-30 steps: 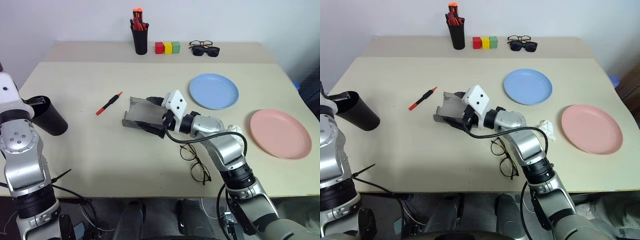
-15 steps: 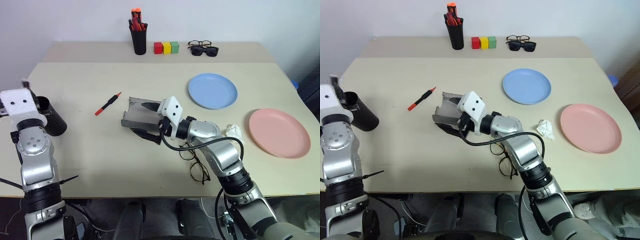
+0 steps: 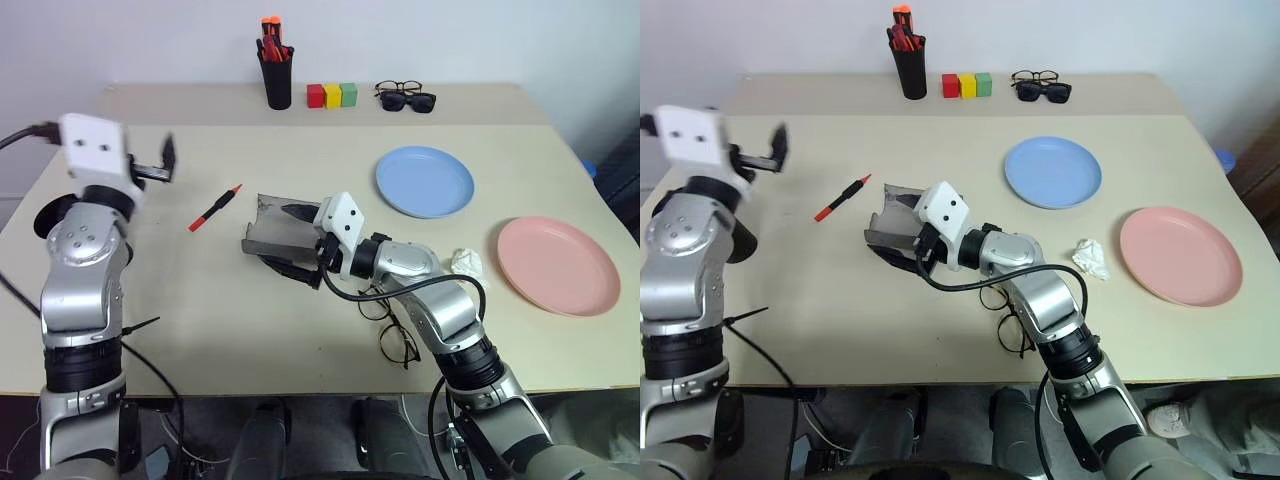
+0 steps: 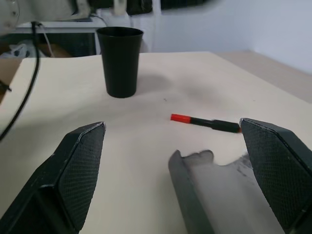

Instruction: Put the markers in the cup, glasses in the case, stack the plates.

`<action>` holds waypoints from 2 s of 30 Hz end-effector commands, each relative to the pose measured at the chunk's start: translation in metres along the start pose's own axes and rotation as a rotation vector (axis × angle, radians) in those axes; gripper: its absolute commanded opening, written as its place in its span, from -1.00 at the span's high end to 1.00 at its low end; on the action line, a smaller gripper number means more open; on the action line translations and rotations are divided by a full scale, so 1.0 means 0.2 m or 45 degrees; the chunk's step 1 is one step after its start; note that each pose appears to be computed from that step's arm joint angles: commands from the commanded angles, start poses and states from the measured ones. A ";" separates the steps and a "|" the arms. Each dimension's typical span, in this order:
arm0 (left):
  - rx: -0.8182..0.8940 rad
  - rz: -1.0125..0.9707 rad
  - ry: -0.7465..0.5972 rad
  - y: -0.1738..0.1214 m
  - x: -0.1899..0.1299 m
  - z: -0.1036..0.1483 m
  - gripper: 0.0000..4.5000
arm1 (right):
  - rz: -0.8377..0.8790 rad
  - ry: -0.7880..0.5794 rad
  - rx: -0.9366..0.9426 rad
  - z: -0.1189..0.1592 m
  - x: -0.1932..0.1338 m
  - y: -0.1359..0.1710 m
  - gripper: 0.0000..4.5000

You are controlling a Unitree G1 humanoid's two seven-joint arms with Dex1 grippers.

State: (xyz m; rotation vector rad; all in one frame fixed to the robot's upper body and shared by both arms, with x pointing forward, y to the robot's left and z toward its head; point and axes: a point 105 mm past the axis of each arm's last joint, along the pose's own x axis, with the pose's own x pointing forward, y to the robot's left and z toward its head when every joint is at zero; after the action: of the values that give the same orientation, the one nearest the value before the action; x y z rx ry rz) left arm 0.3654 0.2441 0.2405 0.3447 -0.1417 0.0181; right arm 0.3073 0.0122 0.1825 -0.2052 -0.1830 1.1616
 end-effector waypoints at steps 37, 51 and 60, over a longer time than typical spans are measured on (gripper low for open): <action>-0.100 0.765 -0.521 0.53 -0.25 0.24 0.98 | 0.092 -0.322 0.062 0.29 0.01 0.05 -1.00; -0.066 0.929 -0.241 0.54 -0.41 -0.15 0.98 | 0.196 -0.310 0.050 0.27 0.06 0.10 -1.00; -0.096 0.875 -0.188 0.48 -0.34 -0.27 0.58 | 0.165 -0.296 0.054 0.26 0.05 0.09 -1.00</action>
State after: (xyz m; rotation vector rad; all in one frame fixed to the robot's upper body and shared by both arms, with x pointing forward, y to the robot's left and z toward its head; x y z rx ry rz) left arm 0.3035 0.3545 0.1999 0.1904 -0.3452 0.6608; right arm 0.2891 0.0300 0.2171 -0.0420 -0.2966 1.3065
